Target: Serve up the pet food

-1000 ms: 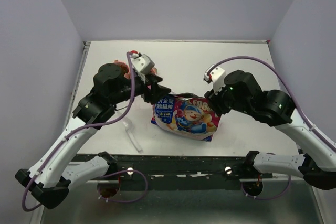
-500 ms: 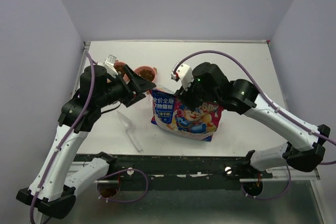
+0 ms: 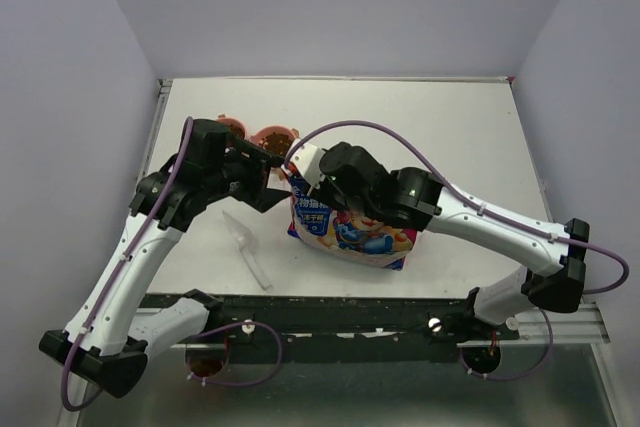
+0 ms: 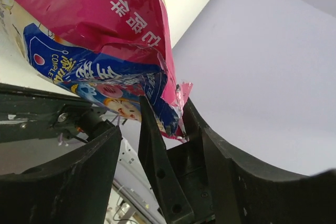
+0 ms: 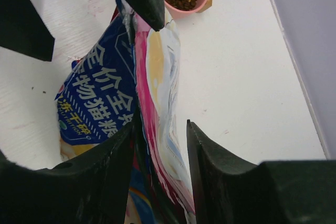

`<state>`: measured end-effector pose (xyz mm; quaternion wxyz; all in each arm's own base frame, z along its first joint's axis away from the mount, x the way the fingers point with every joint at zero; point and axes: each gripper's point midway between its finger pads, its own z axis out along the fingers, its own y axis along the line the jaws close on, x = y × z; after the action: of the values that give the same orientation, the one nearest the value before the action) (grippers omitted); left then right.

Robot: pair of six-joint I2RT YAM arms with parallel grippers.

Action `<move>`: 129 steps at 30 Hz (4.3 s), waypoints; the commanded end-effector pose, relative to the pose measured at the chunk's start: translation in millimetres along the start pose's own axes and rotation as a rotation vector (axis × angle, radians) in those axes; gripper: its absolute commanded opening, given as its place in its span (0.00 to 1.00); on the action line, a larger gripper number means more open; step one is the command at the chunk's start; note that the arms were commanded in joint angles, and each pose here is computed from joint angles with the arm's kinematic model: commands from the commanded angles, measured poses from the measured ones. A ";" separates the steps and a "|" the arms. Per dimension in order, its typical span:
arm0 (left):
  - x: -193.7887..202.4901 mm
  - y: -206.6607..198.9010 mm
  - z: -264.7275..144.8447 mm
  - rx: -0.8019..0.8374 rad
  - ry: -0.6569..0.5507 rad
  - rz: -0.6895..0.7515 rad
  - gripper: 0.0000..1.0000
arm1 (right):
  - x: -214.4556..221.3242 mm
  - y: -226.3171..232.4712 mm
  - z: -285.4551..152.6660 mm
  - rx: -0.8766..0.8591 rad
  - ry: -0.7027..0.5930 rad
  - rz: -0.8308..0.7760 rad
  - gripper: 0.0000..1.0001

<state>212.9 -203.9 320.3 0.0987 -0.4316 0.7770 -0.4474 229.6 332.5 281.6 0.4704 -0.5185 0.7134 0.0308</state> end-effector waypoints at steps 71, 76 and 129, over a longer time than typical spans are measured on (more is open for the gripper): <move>-23.1 -20.3 13.9 -0.137 -0.091 -0.128 0.00 | 41.7 -42.4 -29.2 0.110 0.112 -0.082 0.00; -14.1 -22.9 20.5 -0.101 -0.092 -0.095 0.44 | 21.6 -41.6 -36.4 0.090 0.007 -0.031 0.00; 48.5 -19.2 73.1 -0.086 0.039 -0.063 0.41 | 24.6 -33.5 -39.8 0.037 -0.014 -0.086 0.00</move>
<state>224.5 -272.2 302.5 0.0480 -0.4529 0.7936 -0.4033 228.8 276.3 282.0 0.4538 -0.5468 0.7034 -0.0179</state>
